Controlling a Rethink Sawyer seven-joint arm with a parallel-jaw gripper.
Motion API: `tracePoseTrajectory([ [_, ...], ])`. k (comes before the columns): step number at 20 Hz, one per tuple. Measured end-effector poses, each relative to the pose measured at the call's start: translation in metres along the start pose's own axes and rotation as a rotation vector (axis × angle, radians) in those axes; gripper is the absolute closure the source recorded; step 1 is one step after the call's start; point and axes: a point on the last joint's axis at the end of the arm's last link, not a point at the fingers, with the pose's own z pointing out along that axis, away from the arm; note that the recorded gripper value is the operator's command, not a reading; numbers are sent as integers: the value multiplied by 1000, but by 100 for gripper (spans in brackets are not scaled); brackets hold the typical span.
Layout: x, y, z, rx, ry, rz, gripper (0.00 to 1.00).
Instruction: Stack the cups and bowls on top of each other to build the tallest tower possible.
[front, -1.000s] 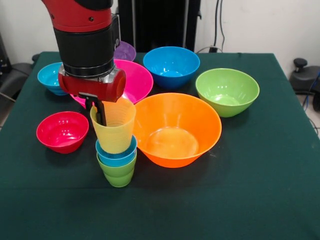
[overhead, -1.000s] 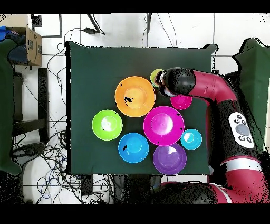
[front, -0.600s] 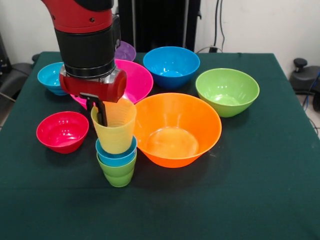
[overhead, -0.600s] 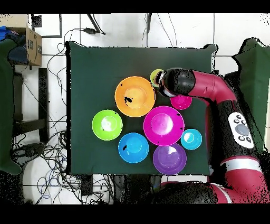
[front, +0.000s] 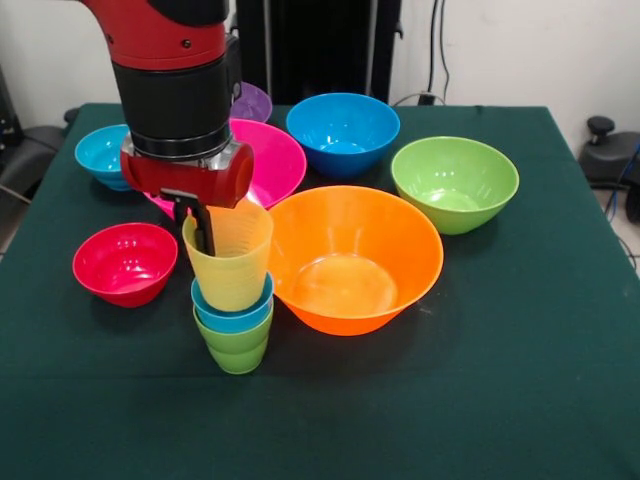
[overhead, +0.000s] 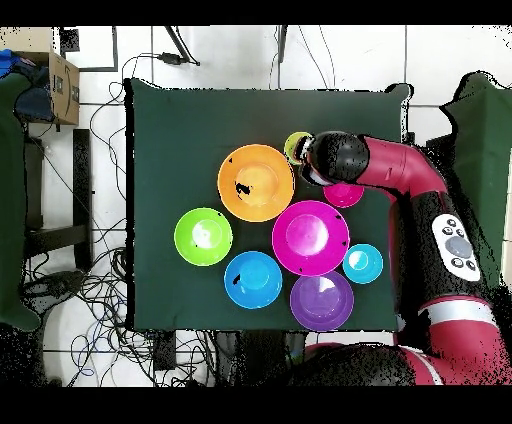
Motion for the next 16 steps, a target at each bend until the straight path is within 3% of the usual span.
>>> tracePoseTrajectory([
  [10,-4,-7,6,7,-67,-20,100],
  [16,-2,-9,12,9,-70,-27,100],
])
